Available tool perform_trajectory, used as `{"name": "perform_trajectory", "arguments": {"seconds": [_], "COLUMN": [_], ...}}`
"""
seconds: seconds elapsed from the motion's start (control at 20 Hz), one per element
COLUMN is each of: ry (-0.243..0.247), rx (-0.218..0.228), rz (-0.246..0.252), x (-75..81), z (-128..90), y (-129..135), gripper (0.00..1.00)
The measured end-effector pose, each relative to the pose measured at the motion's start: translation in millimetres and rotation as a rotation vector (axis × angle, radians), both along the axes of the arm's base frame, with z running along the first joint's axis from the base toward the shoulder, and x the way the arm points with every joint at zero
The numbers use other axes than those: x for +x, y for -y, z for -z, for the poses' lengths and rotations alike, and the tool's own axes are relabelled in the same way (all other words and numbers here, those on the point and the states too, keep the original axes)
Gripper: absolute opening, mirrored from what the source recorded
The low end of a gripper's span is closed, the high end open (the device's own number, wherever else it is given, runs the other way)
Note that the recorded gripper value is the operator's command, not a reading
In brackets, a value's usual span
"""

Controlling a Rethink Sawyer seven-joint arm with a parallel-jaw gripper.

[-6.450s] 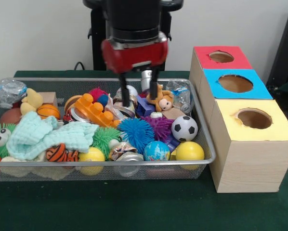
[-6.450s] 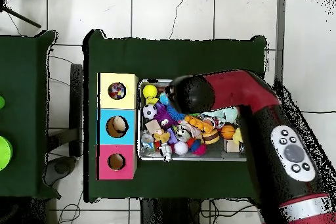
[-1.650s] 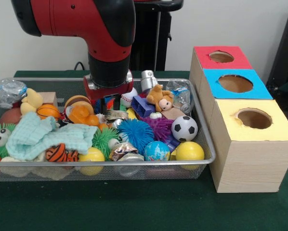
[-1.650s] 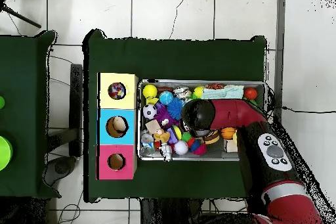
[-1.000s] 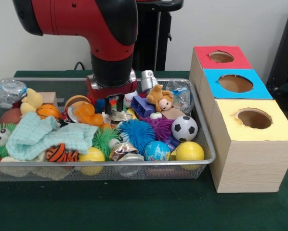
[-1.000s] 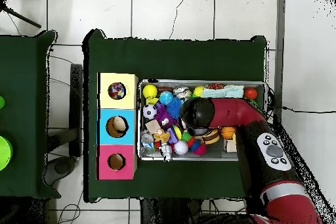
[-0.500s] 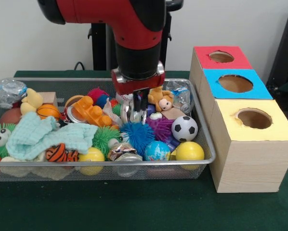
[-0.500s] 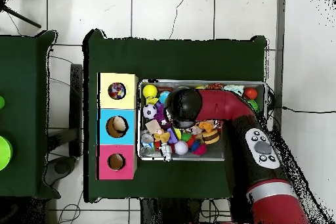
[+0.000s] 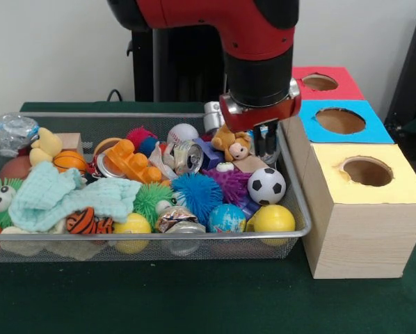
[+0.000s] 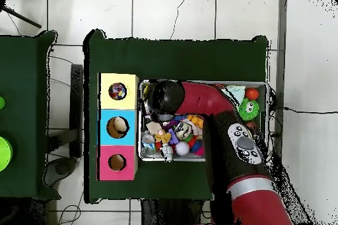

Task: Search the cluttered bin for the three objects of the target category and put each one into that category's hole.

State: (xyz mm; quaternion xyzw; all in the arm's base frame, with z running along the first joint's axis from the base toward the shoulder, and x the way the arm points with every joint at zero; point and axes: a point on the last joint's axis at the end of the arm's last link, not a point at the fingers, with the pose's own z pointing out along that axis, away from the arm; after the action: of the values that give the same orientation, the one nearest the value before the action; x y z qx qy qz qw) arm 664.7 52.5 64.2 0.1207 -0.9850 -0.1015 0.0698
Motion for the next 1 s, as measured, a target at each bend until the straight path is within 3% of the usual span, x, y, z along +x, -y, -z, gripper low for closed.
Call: {"name": "perform_trajectory", "arguments": {"seconds": [0.25, 0.55, 1.0], "ry": [-0.002, 0.009, 0.043], "rx": [0.032, 0.037, -0.010], "rz": [0.030, 0.045, 0.061], "x": [4.0, 4.2, 18.9], "z": [2, 13, 28], "y": [-11, -8, 38], "gripper": [0.00, 0.00, 0.00]}}
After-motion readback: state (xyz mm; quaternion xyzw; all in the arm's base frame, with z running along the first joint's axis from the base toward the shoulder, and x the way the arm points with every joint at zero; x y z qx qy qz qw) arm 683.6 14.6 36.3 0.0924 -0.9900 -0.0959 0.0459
